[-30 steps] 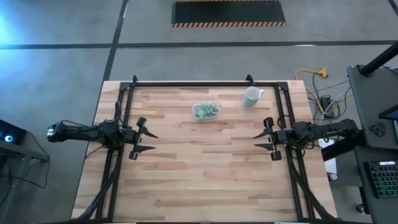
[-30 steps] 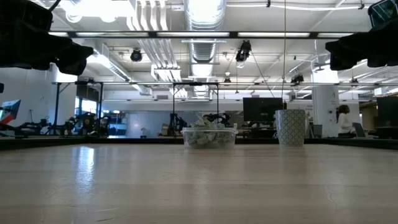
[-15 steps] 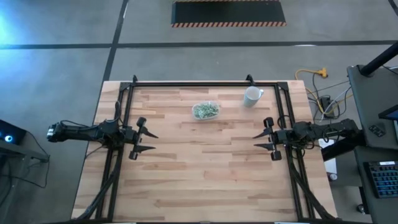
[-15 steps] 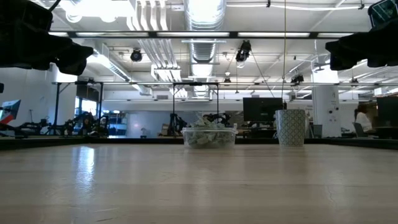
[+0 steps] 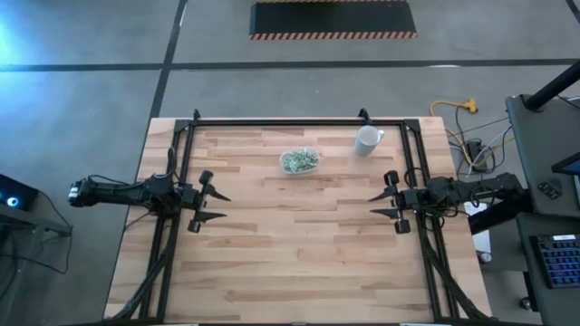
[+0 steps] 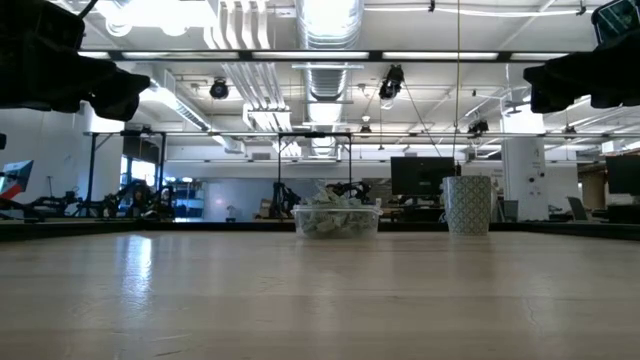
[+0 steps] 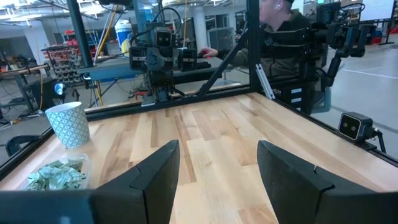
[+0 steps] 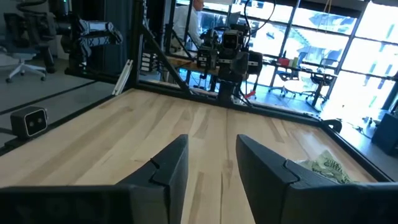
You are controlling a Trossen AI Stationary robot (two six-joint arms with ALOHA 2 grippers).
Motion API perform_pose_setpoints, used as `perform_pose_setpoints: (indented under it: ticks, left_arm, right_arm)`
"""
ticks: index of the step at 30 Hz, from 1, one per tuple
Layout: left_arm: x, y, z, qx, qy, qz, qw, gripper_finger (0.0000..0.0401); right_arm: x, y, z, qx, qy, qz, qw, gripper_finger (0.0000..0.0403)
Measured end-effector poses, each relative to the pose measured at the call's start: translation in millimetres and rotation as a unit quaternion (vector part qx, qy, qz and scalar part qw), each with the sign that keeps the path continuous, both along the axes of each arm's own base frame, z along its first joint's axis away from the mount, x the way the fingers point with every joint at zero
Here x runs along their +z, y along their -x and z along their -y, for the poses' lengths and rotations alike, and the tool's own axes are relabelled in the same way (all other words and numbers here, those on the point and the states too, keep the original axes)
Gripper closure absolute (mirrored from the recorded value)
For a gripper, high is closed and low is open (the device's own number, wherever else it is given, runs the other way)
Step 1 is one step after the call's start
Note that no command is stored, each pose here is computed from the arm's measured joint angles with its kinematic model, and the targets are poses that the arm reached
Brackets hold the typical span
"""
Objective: Pick and place Stevia / Truvia into bins
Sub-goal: Return to Home Position
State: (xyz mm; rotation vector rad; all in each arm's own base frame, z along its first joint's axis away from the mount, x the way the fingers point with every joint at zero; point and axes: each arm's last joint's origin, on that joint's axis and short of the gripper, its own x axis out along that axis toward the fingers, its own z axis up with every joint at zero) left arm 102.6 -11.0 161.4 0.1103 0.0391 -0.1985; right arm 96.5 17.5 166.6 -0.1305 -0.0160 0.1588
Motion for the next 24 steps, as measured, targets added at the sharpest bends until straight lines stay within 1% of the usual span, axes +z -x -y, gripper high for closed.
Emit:
perform_pose_setpoints:
  ticks: [6, 15, 24]
  left_arm:
    - [0.0, 0.0, 0.0, 0.0, 0.0, 0.0, 1.0, 0.0202]
    - [0.0, 0.0, 0.0, 0.0, 0.0, 0.0, 1.0, 0.0202]
    - [0.1, 0.0, 0.0, 0.0, 0.0, 0.0, 1.0, 0.0202]
  right_arm:
    - [0.0, 0.0, 0.0, 0.0, 0.0, 0.0, 1.0, 0.0273]
    - [0.0, 0.0, 0.0, 0.0, 0.0, 0.0, 1.0, 0.028]
    - [0.0, 0.0, 0.0, 0.0, 0.0, 0.0, 1.0, 0.0273]
